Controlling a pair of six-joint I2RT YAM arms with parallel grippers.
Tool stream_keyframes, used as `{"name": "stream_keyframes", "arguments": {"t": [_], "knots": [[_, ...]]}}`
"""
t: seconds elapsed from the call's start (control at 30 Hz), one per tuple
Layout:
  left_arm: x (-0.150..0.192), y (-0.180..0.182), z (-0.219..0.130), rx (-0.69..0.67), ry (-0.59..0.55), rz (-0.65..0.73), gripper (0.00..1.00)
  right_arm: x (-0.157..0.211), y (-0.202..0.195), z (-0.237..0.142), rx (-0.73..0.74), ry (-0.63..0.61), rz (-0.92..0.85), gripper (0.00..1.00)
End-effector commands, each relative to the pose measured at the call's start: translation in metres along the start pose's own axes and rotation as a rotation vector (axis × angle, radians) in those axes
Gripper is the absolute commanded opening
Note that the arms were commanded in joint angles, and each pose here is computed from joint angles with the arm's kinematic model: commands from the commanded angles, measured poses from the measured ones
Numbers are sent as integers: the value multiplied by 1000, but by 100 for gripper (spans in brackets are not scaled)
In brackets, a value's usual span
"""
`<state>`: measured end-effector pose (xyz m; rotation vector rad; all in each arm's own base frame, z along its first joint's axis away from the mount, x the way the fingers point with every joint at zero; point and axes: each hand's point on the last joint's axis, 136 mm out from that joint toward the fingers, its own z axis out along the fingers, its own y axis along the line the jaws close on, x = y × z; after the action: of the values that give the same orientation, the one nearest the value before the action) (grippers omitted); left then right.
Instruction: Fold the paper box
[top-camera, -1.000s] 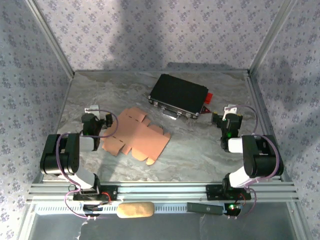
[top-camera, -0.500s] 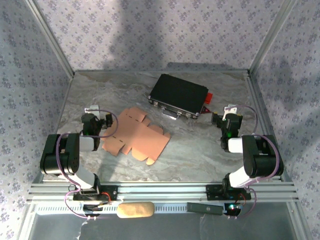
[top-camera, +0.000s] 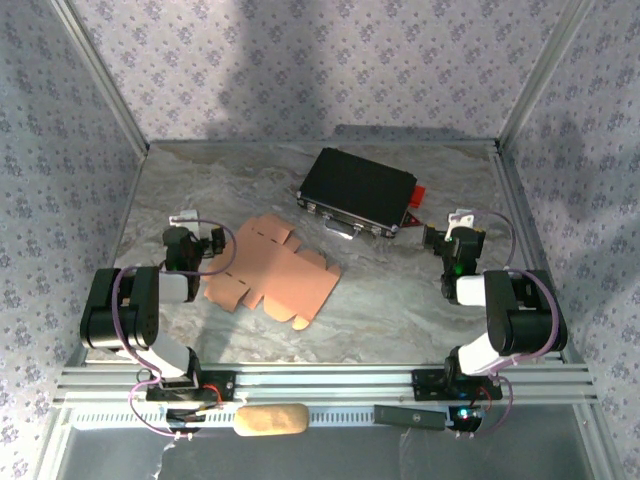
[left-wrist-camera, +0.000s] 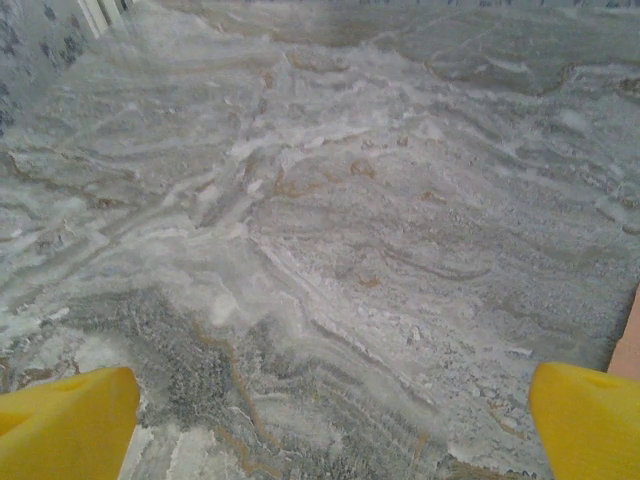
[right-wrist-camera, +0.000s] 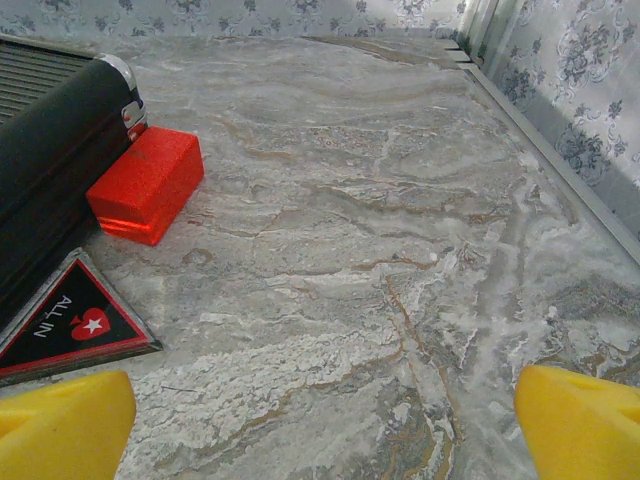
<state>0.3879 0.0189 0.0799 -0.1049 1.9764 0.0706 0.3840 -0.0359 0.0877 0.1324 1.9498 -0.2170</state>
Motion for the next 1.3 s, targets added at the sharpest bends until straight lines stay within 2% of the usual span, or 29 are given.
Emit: {"name": "stream_keyframes", "arguments": {"t": [0.0,0.07,0.13,0.17,0.23,0.27,0.3,0.33,0.37,0.4,0.43,0.47,0.53,0.6,0.73,0.87,1.07,1.27], "knots": [[-33,3,-37,-96,-163,31,100,-23,-3,-18,30,-41,-11,99],[-61,-6,-65,-107,-220,52,100,-51,-5,-42,51,-106,1,99],[-103,-20,-102,-64,-267,41,100,-100,-4,-82,15,-204,75,99],[-118,-20,-116,-82,-272,6,100,-125,-3,-105,-13,-237,113,99],[-148,-8,-152,-124,-238,-153,100,-167,-11,-146,-42,-290,263,99],[-156,-4,-167,-117,-194,-274,100,-177,-20,-161,-37,-272,409,99],[-144,2,-176,-137,-111,-403,100,-170,-35,-175,11,-183,607,99],[-145,5,-182,-136,-105,-528,100,-146,-46,-186,86,-58,774,99],[-147,-1,-182,-81,-86,-565,100,-138,-43,-191,74,2,828,99],[-153,-29,-180,96,-26,-552,93,-152,-21,-192,-80,15,765,99],[-149,-48,-178,194,67,-563,82,-170,-1,-194,-217,-1,688,99],[-138,-58,-175,210,164,-572,75,-171,23,-198,-328,70,686,99],[-107,-74,-167,183,370,-543,58,-145,54,-197,-385,258,686,99],[-81,-82,-161,150,488,-493,46,-111,96,-202,-441,416,578,99],[-46,-75,-142,87,557,-494,45,-48,169,-228,-524,541,339,93],[-21,-66,-114,53,652,-529,43,3,225,-247,-644,641,266,89],[4,-60,-81,17,744,-511,40,47,269,-254,-751,770,259,87],[30,-58,-64,-18,794,-486,34,66,283,-246,-741,828,256,86]]}}
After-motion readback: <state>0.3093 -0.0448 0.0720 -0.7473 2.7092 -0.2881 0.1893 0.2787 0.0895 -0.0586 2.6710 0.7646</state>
